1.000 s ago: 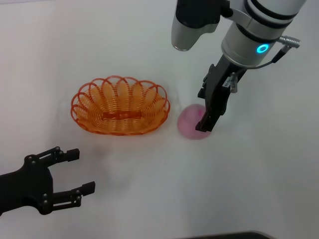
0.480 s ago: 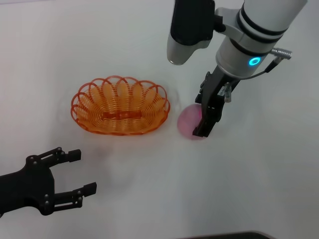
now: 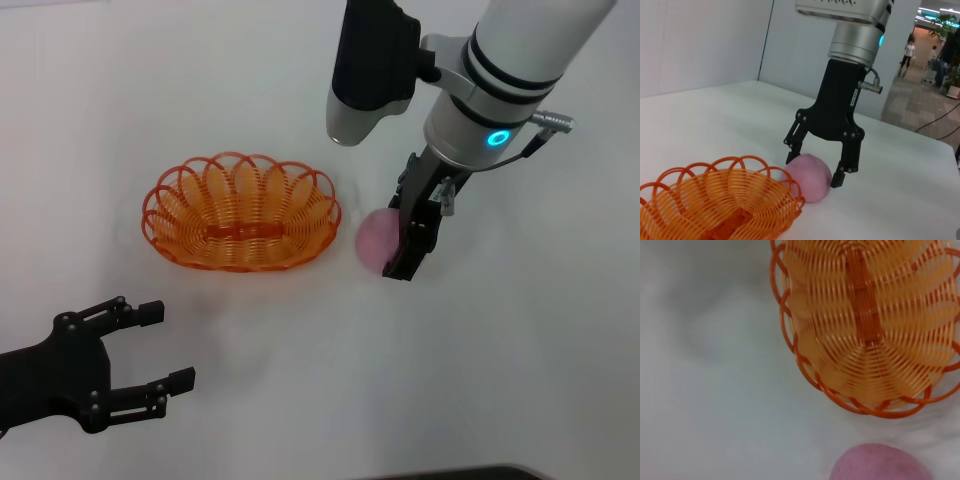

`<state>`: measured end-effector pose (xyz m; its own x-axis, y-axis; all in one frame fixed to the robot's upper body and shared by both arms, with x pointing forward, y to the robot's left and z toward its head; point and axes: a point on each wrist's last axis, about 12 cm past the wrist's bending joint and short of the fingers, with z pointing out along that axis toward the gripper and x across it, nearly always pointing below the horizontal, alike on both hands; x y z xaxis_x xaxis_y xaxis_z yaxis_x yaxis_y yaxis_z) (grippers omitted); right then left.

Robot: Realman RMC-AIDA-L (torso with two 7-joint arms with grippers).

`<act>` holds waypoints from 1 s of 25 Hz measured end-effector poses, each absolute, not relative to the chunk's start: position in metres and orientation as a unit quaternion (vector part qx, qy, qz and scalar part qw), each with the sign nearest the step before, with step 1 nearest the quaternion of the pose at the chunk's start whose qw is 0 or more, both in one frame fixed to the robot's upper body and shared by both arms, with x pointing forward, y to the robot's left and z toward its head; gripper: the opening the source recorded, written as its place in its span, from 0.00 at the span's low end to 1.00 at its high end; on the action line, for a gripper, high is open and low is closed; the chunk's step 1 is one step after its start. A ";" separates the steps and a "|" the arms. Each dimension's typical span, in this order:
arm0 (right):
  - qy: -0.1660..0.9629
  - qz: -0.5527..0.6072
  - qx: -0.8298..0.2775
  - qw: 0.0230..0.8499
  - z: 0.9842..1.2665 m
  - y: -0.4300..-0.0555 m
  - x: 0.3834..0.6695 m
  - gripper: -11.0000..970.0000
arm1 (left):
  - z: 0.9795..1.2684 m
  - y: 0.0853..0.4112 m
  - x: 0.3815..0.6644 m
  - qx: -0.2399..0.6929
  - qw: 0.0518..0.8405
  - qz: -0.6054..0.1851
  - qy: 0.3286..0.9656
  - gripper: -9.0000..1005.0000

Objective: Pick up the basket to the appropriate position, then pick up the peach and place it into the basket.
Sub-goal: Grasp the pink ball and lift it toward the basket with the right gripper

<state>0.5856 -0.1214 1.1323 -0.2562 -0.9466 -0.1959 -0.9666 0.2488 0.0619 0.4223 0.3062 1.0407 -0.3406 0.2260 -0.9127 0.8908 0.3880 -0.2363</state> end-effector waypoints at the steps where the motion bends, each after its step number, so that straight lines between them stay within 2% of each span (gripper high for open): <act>1: 0.789 0.083 -0.606 0.059 1.132 -0.121 0.586 0.94 | 1.041 0.306 0.422 0.389 0.423 -0.393 0.718 0.86; 4: 0.792 0.079 -0.603 0.059 1.133 -0.120 0.586 0.94 | 1.041 0.306 0.422 0.389 0.423 -0.393 0.718 0.86; 15: 0.792 0.076 -0.602 0.064 1.136 -0.118 0.586 0.52 | 1.039 0.307 0.422 0.392 0.414 -0.393 0.721 0.85; 25: 0.788 0.087 -0.607 0.052 1.156 -0.119 0.580 0.36 | 1.040 0.306 0.422 0.393 0.414 -0.393 0.721 0.85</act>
<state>0.5799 -0.1186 1.1556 -0.2574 -0.9479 -0.1875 -0.9660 0.2475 0.0747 0.4223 0.3065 1.0398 -0.3476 0.2414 -0.9060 0.8922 0.3824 -0.2404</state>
